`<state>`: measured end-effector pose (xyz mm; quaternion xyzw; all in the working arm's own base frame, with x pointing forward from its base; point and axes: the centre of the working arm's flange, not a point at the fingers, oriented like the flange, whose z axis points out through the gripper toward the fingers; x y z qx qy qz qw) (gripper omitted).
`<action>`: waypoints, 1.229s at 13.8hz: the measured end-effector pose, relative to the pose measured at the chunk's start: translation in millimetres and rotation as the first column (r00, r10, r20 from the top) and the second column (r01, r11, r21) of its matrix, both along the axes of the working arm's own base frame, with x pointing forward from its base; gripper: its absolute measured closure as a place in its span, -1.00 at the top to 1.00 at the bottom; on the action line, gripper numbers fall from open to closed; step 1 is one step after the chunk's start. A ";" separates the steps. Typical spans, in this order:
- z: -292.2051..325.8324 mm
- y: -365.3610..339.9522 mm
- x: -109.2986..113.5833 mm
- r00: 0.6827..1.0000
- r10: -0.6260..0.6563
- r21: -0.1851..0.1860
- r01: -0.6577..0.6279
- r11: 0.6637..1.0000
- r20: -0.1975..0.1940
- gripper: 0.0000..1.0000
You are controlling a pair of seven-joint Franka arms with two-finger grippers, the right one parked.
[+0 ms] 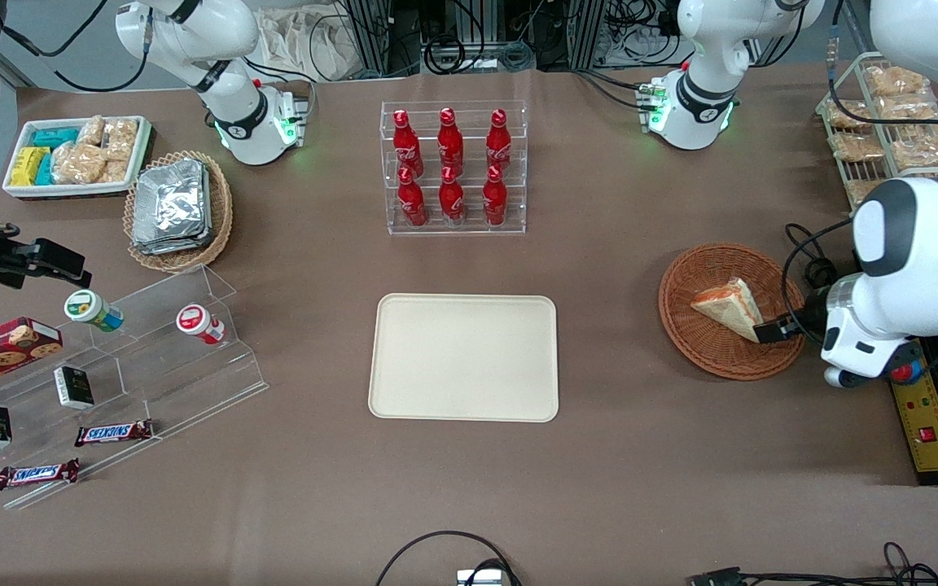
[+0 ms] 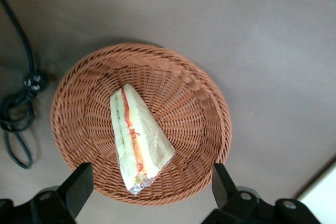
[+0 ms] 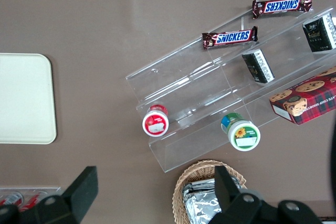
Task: Place sandwich from basket to tray
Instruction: 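Move the left gripper over the wrapped sandwich in the wicker basket, then lower the left gripper and close it on the wrapped sandwich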
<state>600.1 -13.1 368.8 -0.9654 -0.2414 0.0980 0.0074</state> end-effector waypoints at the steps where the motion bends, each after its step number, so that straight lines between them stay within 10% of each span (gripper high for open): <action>1: -12.3 -0.3 -9.4 0.999 0.048 0.010 -0.048 0.999 0.016 1.00; 7: -72.4 -3.4 -57.1 0.959 0.278 0.044 -0.281 0.959 0.062 1.00; 17: -109.4 -11.8 -74.3 0.921 0.390 0.089 -0.389 0.917 0.001 1.00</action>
